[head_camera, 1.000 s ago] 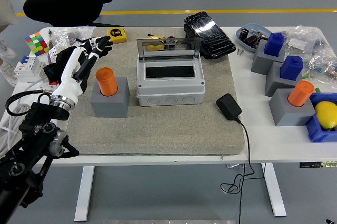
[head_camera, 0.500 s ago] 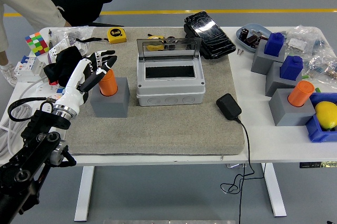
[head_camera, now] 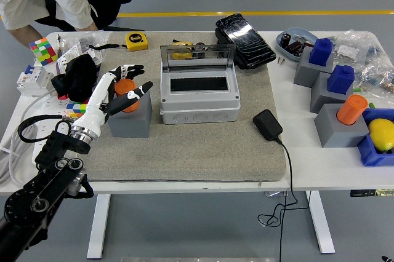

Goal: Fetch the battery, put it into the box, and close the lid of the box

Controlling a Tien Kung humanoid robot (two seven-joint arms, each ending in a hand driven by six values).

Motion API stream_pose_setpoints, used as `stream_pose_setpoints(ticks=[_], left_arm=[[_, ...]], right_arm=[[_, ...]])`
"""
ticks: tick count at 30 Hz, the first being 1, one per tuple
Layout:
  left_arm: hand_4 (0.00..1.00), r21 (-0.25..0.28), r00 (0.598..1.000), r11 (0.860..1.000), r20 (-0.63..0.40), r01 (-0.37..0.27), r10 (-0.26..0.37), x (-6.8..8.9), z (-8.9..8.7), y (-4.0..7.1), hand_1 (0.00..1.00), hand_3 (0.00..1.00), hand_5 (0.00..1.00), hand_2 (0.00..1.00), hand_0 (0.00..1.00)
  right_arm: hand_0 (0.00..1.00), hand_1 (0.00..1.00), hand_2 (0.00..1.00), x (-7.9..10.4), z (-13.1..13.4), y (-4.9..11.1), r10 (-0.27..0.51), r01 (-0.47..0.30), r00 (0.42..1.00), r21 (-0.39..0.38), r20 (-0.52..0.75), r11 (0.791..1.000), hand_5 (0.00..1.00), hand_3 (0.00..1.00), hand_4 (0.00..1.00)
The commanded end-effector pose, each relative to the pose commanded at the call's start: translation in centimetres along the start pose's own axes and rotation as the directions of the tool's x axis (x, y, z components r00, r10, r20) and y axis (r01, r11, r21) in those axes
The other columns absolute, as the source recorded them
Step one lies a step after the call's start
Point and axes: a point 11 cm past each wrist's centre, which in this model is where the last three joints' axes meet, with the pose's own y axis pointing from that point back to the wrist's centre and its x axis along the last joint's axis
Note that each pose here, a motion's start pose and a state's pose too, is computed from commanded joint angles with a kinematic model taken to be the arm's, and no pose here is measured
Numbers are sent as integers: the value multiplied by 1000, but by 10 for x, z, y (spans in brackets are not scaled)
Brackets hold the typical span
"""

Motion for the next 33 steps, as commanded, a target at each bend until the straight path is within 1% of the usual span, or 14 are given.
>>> stream_pose_setpoints(ticks=[4, 6, 10, 13, 17, 23, 24, 29, 30, 33], left_arm=[[998, -13, 999, 999, -26, -42, 42, 8, -1, 0, 793, 699, 324, 738, 792], [998, -16, 998, 999, -38, -51, 50, 10, -1, 0, 791, 717, 321, 745, 780], [998, -24, 997, 998, -57, -62, 60, 12, -1, 1, 791, 717, 321, 745, 780], [998, -14, 997, 998, -57, -54, 53, 11, -3, 1, 792, 726, 327, 750, 770], [998, 12, 998, 999, -48, -31, 31, 5, -10, 3, 792, 726, 327, 750, 770], [998, 32, 999, 999, -40, -24, 25, 1, -16, 4, 793, 724, 338, 753, 767], [998, 36, 999, 999, -37, -24, 26, 1, -17, 4, 746, 715, 293, 741, 618], [998, 48, 999, 998, -33, -29, 31, -2, -21, 4, 746, 715, 293, 741, 618], [998, 50, 999, 998, -35, -32, 34, -3, -21, 4, 644, 651, 98, 629, 477], [998, 52, 998, 998, -44, -47, 49, -4, -23, 4, 644, 651, 98, 629, 477]], right_arm=[[555, 592, 592, 1, 0, 0, 1, -1, 1000, -1, -2, 1000, 493, 550, 925], [556, 592, 592, 2, 1, 0, 2, -2, 1000, -2, -5, 1000, 492, 551, 926], [556, 592, 592, 2, 1, 0, 2, -2, 1000, -4, -7, 1000, 492, 551, 926], [557, 592, 592, 2, 2, 0, 1, -1, 1000, -5, -9, 1000, 492, 551, 927], [557, 592, 592, 1, 2, 0, -2, 2, 1000, -3, -10, 1000, 492, 551, 927], [556, 592, 592, 1, 2, 0, -2, 2, 1000, -3, -6, 1000, 491, 551, 928], [557, 592, 592, 1, 2, 0, -1, 1, 1000, -4, -5, 1000, 492, 551, 928], [557, 592, 592, 1, 5, 0, -2, 2, 1000, -9, -2, 1000, 492, 551, 928], [555, 592, 593, 1, 5, 0, -2, 2, 1000, -9, -1, 1000, 491, 552, 931], [555, 592, 593, -1, 6, 0, -4, 4, 1000, -10, 1, 1000, 491, 552, 931]])
